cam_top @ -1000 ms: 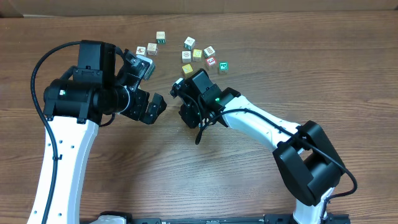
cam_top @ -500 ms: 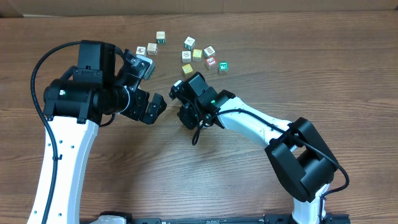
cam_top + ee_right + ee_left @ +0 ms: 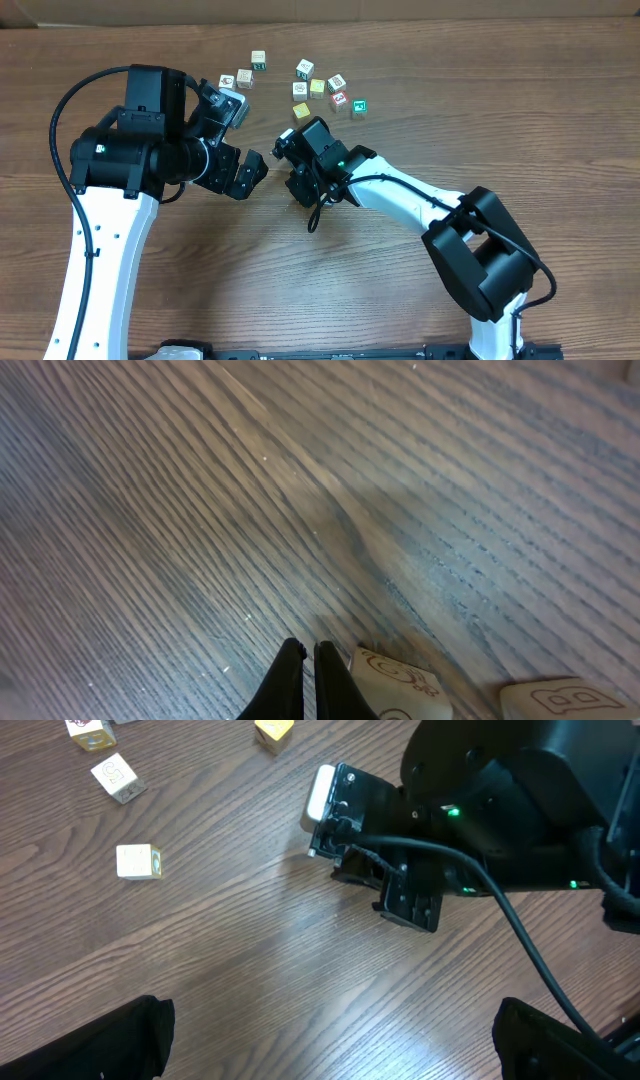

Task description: Form a circle

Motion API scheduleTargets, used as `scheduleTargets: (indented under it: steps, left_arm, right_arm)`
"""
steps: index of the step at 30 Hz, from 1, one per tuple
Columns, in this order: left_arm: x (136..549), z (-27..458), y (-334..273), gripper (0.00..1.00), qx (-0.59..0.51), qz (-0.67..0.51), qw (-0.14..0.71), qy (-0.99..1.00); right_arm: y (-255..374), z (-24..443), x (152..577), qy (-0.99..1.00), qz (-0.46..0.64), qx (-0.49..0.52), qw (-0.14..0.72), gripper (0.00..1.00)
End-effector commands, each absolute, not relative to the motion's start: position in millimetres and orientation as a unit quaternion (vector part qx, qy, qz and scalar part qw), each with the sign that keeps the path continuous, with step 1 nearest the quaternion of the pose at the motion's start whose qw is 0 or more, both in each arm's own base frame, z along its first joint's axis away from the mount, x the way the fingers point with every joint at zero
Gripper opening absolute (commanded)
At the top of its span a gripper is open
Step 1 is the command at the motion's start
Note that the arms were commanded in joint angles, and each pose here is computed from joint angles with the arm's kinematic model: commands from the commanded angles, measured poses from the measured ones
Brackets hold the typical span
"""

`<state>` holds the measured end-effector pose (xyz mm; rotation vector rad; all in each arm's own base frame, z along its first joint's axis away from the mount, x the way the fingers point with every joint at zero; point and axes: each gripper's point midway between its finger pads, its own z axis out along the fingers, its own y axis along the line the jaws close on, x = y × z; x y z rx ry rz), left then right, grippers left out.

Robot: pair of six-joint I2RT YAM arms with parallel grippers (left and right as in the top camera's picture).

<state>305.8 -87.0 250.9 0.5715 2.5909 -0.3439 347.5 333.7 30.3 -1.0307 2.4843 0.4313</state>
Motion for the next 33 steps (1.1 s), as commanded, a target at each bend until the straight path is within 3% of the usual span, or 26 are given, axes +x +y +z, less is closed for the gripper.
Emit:
scheduleTargets:
  steps: [1,33]
  left_arm:
    - [305.4,249.0,-90.1,1.0,0.22,-0.132,0.229,0.939]
    - [305.4,249.0,-90.1,1.0,0.22,-0.132,0.229,0.939]
  right_arm:
    - [333.3,19.6,345.2,0.895,0.149,-0.37,0.2,0.04]
    - [328.5,26.2,370.4,0.9,0.111,-0.34,0.25,0.04]
